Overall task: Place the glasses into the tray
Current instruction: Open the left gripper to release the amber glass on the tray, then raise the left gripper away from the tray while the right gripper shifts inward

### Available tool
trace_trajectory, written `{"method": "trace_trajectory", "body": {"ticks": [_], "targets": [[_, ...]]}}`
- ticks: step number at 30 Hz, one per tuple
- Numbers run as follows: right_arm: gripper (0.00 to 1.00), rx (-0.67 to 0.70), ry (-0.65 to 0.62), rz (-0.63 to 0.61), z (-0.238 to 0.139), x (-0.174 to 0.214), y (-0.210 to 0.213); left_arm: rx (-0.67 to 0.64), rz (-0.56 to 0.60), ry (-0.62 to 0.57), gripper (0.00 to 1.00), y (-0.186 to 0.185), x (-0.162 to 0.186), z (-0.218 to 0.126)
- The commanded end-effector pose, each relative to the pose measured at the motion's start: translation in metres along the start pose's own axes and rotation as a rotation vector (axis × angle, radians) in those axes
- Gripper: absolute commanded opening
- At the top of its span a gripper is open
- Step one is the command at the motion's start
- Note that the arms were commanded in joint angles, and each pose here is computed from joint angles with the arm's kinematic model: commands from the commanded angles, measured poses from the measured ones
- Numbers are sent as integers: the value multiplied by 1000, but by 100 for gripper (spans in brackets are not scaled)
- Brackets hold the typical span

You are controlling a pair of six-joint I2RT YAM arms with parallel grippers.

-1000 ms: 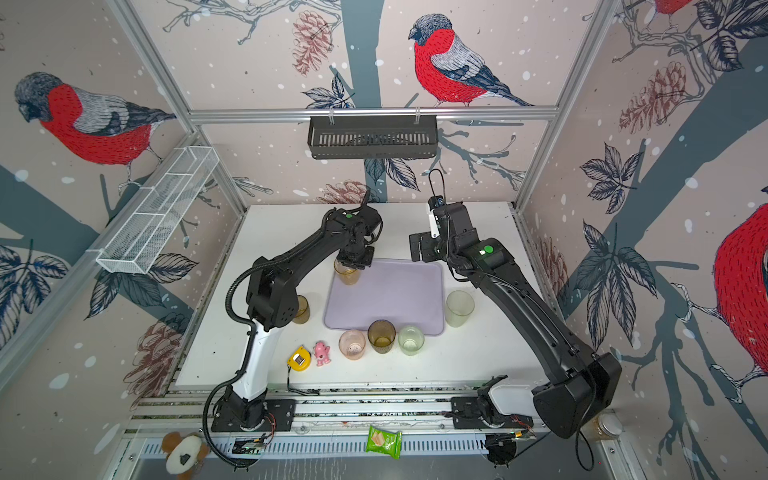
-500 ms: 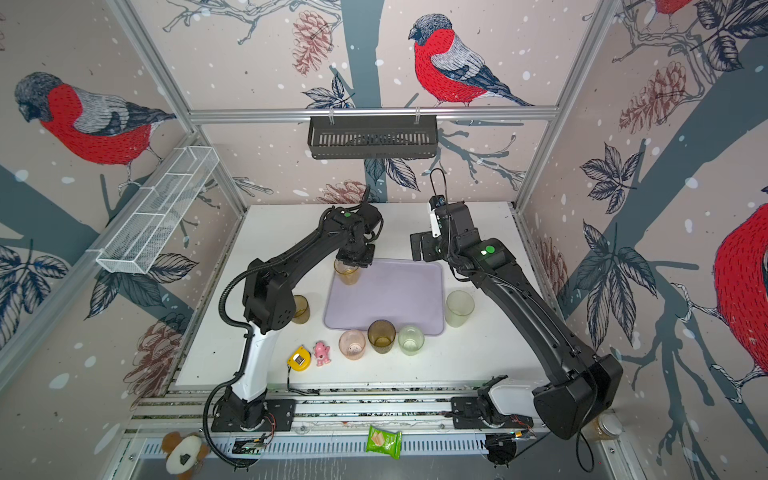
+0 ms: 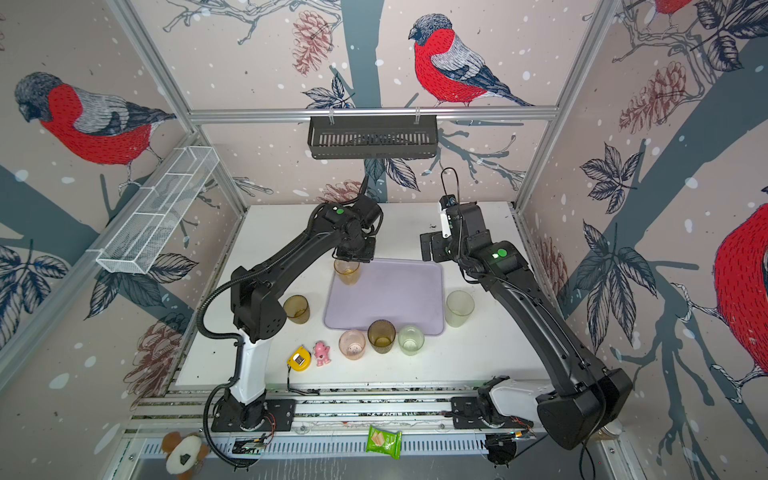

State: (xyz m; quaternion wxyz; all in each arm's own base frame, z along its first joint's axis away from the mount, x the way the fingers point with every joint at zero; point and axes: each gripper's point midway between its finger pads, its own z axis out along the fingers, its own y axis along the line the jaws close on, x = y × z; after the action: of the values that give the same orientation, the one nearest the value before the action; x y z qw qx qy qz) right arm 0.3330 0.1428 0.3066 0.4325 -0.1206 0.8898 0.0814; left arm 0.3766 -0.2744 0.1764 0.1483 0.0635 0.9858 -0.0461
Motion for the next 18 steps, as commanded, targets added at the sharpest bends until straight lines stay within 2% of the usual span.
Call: {"method": "trace_trajectory", "body": {"ticks": [1, 11, 18], "targets": [[100, 0, -13, -5, -9, -1, -2, -30, -26, -8, 41, 8, 6, -17], [100, -24, -26, 1, -24, -3, 0, -38, -55, -67, 44, 9, 18, -49], [100, -1, 11, 8, -31, 8, -5, 9, -81, -98, 46, 5, 26, -69]]}}
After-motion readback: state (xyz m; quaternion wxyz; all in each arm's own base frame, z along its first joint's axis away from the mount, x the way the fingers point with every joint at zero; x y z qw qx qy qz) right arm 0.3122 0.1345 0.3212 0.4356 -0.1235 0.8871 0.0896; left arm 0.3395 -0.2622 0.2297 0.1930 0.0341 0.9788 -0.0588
